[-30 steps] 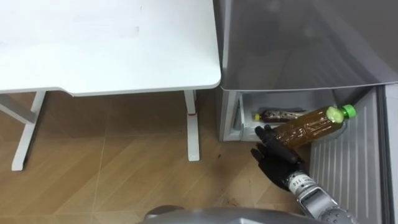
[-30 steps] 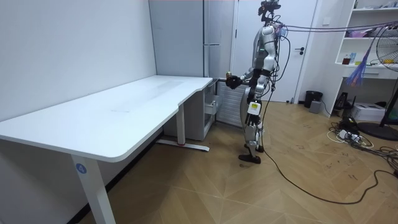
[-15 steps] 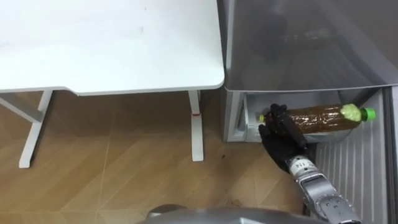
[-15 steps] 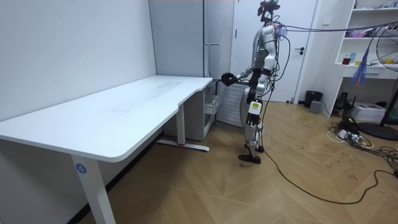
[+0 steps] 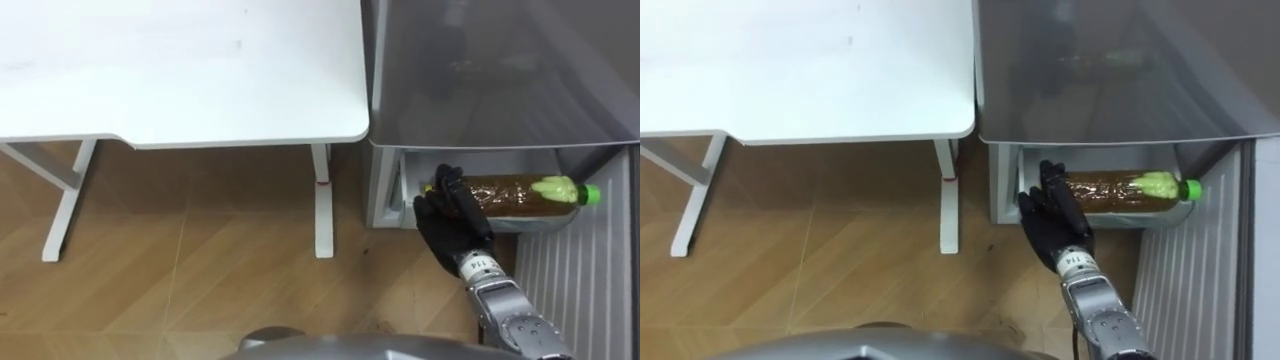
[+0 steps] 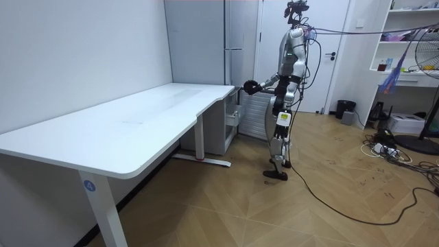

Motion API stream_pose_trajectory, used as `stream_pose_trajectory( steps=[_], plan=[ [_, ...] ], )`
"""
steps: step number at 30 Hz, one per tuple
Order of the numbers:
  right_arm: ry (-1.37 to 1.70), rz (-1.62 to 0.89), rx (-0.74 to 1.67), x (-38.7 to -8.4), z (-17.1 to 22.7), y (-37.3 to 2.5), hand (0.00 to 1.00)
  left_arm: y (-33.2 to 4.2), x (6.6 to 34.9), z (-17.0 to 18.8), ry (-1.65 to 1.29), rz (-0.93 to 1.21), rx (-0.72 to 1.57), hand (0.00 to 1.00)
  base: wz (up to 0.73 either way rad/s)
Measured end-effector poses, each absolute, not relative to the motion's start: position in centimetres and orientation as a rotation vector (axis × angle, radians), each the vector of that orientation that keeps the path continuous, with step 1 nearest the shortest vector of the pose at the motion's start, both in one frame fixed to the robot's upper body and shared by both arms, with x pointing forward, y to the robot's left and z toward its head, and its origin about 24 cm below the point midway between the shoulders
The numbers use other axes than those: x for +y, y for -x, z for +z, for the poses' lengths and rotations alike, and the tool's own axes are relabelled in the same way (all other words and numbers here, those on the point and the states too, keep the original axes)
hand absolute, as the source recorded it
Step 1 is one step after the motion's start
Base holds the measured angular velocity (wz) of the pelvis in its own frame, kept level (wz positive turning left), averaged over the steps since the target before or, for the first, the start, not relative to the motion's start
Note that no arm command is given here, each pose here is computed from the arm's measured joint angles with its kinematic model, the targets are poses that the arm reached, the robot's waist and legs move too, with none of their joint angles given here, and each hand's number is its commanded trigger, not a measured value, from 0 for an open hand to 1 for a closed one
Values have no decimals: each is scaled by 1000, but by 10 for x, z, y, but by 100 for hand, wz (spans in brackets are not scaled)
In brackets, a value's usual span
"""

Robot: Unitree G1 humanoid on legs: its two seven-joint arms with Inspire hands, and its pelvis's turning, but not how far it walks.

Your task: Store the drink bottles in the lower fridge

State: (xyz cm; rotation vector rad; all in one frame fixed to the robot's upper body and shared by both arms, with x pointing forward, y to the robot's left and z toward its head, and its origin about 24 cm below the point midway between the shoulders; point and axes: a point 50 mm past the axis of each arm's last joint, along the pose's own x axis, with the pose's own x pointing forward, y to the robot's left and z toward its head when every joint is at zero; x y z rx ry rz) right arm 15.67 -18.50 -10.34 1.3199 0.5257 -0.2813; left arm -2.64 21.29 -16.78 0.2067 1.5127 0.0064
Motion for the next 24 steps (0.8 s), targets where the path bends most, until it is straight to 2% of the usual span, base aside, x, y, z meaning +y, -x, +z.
stream_pose_trajectory(
  steps=[15,24],
  plan=[
    [-1273,-363,596,-194,-121,-152,100,30,213,-168,-202,21,1521,0,11],
    [-1242,-471,610,-214,-130,-137,100,54,214,-167,-197,19,1596,0,7]
  ],
)
